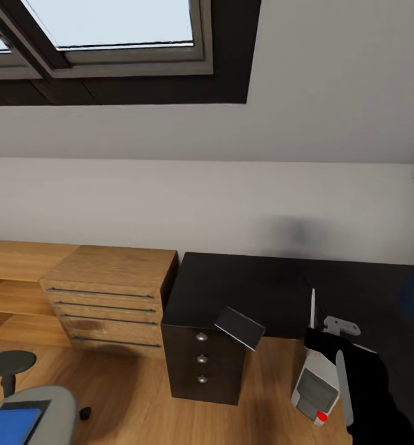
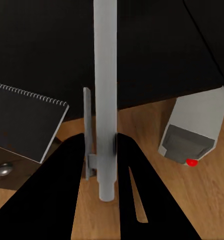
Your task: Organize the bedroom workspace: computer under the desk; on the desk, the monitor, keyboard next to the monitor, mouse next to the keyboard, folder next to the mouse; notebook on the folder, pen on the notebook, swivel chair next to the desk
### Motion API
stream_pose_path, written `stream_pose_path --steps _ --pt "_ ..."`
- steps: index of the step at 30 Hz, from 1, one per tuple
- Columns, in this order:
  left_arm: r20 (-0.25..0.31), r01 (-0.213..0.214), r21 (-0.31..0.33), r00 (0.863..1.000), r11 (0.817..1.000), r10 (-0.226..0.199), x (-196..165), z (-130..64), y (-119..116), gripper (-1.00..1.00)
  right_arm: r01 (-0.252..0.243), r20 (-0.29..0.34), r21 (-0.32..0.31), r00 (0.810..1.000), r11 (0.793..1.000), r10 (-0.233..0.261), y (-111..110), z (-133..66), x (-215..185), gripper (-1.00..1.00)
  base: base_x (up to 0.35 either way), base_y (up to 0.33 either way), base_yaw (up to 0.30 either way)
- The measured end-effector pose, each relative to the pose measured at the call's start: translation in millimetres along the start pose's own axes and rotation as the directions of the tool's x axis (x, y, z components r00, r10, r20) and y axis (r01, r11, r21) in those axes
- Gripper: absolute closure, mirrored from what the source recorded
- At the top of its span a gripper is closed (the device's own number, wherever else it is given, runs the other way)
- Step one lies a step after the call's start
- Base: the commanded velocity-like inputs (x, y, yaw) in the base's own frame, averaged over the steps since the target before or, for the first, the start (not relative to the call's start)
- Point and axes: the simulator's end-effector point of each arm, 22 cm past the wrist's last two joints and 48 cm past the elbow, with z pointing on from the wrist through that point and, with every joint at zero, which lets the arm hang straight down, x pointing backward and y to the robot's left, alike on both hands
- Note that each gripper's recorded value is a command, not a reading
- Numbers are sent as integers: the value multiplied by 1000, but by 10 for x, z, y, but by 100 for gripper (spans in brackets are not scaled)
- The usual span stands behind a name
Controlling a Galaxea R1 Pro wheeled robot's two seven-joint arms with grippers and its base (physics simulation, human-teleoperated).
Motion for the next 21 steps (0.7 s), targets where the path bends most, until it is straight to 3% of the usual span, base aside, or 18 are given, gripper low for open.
stream_pose_path --steps 7,14,21 --pt "0 0 0 1000 1000 0 1 0 -2 -100 14 -21 -14 1000 1000 -14 69 50 87 100 331 -11 0" --pt "-4 3 5 1000 1000 -3 24 -1 -51 -100 49 -49 -21 998 999 -50 104 113 183 100 286 -189 0" --pt "-8 5 6 1000 1000 -5 36 2 -61 -100 64 -52 -31 997 997 -65 163 124 195 100 108 -85 0"
